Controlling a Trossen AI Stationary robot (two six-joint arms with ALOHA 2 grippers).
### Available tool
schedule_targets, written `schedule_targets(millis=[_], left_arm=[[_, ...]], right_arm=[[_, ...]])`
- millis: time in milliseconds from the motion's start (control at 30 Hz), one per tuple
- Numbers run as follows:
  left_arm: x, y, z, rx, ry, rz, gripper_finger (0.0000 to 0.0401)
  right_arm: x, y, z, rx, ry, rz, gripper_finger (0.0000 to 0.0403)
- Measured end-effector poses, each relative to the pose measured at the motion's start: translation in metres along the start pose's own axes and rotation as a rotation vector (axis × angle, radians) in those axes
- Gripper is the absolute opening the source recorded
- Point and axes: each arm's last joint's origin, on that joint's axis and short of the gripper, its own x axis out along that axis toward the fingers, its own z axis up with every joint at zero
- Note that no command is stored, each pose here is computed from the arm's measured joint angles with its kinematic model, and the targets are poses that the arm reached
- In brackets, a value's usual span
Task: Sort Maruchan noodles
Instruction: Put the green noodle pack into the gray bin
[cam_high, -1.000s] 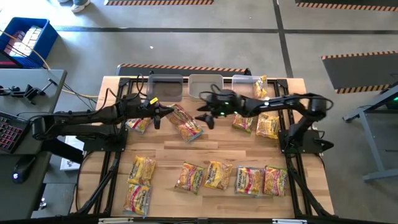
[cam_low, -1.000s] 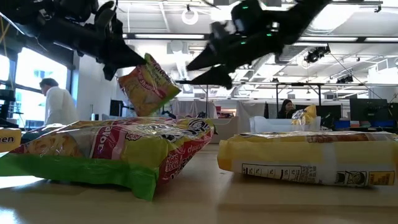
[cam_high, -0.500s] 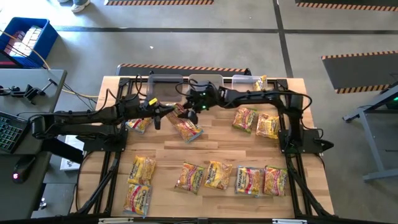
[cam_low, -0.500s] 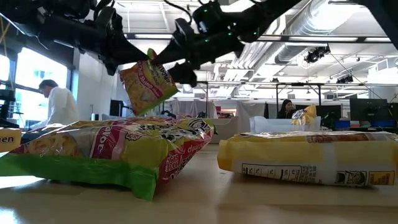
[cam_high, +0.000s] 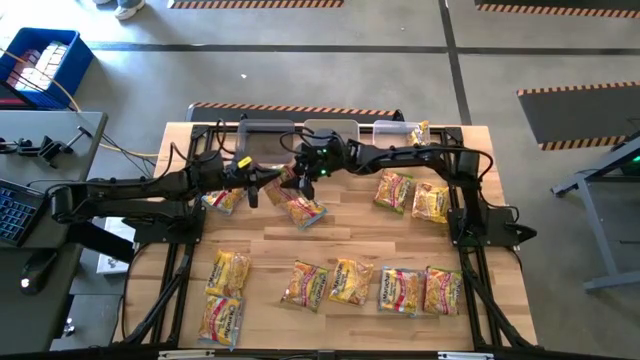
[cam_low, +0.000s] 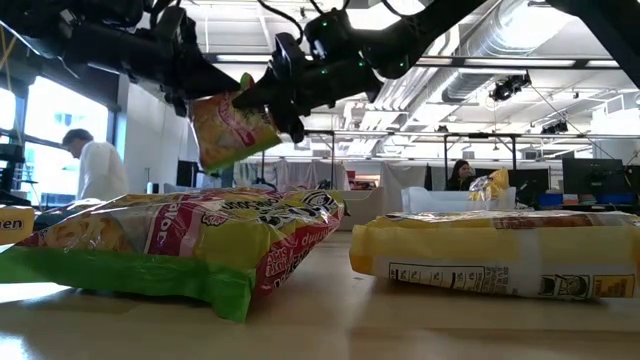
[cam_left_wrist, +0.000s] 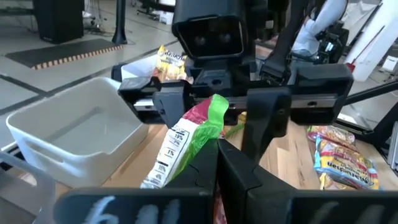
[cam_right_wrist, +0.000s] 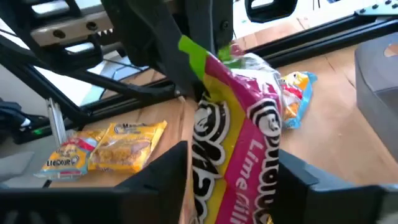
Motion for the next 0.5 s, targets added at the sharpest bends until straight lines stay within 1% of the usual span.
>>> schedule_targets(millis=[133, 233, 367, 500], left_arm=[[0.000, -0.001, 0.003, -0.017, -0.031, -0.004, 0.0003], [0.000, -0.001, 0.004, -0.002, -0.039, -0.004, 0.0014], [-0.002, -0.001, 0.005, 0.038, -0.050, -0.002, 0.0041], [-0.009, -0.002, 0.010, 0.072, -0.076, -0.004, 0.0073]], right_arm=[[0.000, 0.000, 0.000, 0.006, -0.003, -0.002, 0.0104], [0.000, 0.000, 0.001, 0.004, -0.006, -0.003, 0.0071], [-0.002, -0.002, 0.002, 0.008, -0.009, -0.007, 0.0068], [-0.013, -0.006, 0.010, 0.057, 0.005, -0.029, 0.0069]])
